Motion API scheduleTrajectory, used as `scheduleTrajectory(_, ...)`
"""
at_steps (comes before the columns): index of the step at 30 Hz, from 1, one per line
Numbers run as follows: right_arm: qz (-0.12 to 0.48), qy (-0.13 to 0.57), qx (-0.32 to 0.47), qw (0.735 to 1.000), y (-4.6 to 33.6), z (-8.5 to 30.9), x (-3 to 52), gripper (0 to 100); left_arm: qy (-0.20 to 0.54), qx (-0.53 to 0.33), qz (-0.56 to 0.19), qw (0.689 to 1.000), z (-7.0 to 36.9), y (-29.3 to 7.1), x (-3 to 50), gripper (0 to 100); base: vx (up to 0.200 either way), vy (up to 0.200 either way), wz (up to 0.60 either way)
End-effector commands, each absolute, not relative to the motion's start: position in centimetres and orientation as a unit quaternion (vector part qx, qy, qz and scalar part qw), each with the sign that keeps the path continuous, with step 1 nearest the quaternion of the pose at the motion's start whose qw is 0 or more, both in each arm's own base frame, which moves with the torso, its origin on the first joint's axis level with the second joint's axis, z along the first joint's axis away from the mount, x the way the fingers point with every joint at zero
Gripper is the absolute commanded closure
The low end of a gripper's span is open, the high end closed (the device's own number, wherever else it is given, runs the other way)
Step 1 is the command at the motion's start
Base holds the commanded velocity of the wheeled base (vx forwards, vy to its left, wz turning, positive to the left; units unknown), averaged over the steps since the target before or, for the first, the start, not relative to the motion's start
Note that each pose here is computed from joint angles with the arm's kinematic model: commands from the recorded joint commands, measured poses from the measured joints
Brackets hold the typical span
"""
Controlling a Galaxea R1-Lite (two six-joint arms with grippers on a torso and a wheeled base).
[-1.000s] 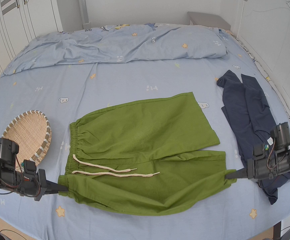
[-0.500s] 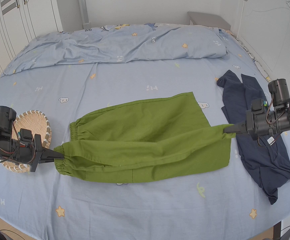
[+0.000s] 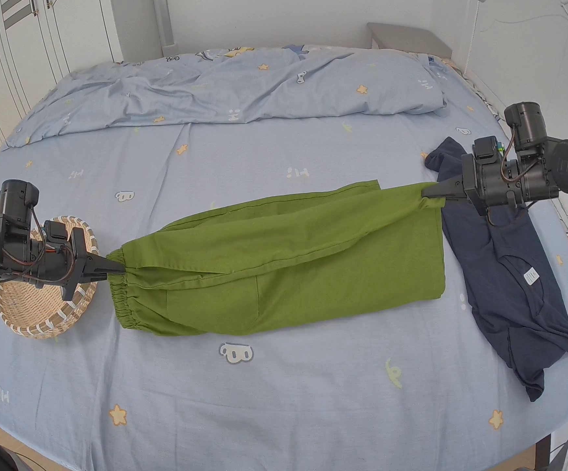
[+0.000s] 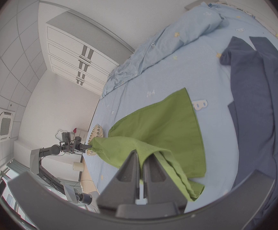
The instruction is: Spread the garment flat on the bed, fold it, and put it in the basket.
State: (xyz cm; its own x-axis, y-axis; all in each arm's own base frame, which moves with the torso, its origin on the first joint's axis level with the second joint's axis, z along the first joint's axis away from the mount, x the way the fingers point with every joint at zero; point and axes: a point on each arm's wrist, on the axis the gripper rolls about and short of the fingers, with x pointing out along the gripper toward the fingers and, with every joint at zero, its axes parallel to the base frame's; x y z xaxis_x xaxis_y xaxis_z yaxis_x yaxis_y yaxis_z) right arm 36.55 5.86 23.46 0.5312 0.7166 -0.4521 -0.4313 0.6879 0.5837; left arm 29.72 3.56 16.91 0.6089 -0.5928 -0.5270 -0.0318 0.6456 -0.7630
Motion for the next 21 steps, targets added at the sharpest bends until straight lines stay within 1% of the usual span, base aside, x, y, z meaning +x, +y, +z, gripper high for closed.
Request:
scheduleTrajectory(1, 0.339, 0.347, 0.202, 0.851, 6.4, 23.1, 39.2, 100, 0.398, -0.378, -0.178, 0.816, 17.1, 3.8, 31.7, 100, 0.000, 0.000, 0.00)
scheduleTrajectory(11, 0.350, 0.312, 0.187, 0.863, 6.6, 24.2, 41.0, 100, 0.384, -0.370, -0.187, 0.825, 17.7, 3.9, 33.5, 100, 0.000, 0.000, 0.00)
scheduleTrajectory(16, 0.352, 0.309, 0.183, 0.865, 6.7, 24.1, 41.4, 100, 0.384, -0.368, -0.187, 0.826, 17.4, 4.0, 33.8, 100, 0.000, 0.000, 0.00)
scheduleTrajectory(21, 0.356, 0.300, 0.173, 0.868, 6.9, 23.6, 42.7, 100, 0.366, -0.364, -0.189, 0.836, 17.2, 4.5, 34.5, 100, 0.000, 0.000, 0.00)
